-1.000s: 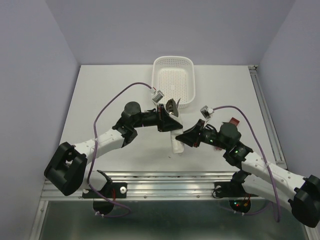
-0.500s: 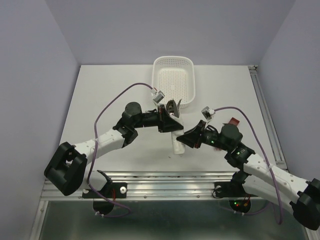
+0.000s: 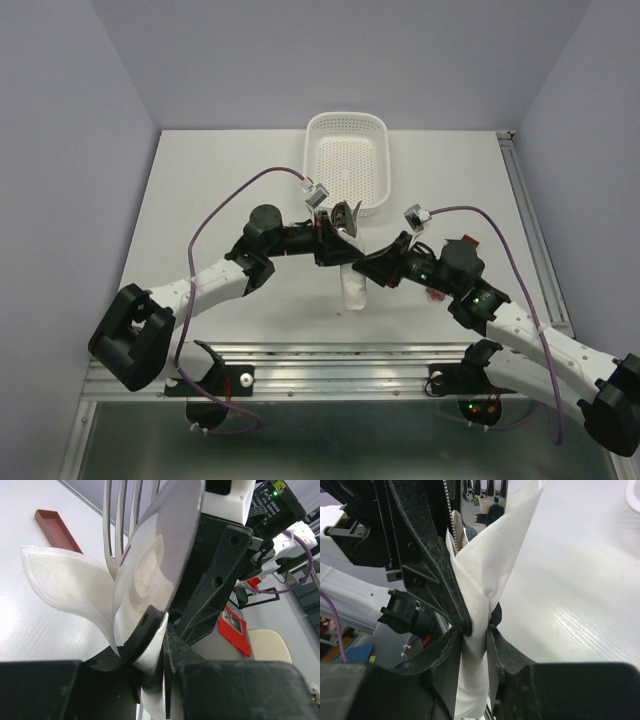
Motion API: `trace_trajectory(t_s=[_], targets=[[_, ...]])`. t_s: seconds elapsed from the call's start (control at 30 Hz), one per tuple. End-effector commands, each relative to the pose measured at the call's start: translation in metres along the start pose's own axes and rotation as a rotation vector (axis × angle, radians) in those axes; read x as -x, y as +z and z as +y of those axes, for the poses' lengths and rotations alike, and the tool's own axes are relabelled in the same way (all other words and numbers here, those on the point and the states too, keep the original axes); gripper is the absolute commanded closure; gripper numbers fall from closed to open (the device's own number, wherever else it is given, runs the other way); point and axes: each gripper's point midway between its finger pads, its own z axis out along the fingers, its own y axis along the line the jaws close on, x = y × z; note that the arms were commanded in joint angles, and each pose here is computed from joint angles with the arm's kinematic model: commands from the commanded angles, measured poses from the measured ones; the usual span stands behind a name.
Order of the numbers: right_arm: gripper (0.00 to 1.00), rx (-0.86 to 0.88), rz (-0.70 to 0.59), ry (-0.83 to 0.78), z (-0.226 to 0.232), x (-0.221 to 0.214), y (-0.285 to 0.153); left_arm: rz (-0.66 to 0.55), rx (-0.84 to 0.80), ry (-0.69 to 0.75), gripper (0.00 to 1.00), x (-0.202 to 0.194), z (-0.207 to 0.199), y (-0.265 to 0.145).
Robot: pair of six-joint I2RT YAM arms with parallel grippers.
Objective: Place the utensils on the paper napkin and roll it up
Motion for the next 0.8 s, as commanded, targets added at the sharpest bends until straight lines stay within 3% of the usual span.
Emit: trace_trajectory(t_s=[0.0,0.07,0.1,0.23,0.27,0.3,0.4,0.47,0.77], targets=[[0.81,0.053,-0.067,-0.054,0.019,0.030,0.005,-0.039,-0.076,0.100,1.00,0.015,-0.025,-0.004],[0.89,0.054,-0.058,-0.052,0.017,0.026,0.005,-0.041,-0.081,0.106,1.00,0.017,-0.027,-0.004],[0.99,0.053,-0.051,-0.051,0.016,0.024,0.006,-0.042,-0.082,0.106,1.00,0.017,-0.028,-0.004],[0.99,0.058,-0.041,-0.046,0.015,0.020,0.007,-0.046,-0.086,0.109,1.00,0.020,-0.030,-0.004],[0.92,0.059,-0.035,-0.044,0.016,0.019,0.007,-0.046,-0.088,0.109,1.00,0.020,-0.031,-0.004],[0.71,0.047,-0.023,-0.037,0.013,0.017,0.007,-0.047,-0.089,0.109,1.00,0.021,-0.031,-0.004],[0.49,0.054,0.016,-0.023,0.012,0.005,0.004,-0.053,-0.092,0.117,1.00,0.024,-0.034,-0.004],[0.45,0.067,0.041,-0.015,0.013,-0.004,0.000,-0.054,-0.097,0.121,1.00,0.026,-0.037,-0.004],[0.47,0.130,0.087,0.015,0.016,-0.031,-0.013,-0.057,-0.100,0.124,1.00,0.030,-0.039,-0.003]])
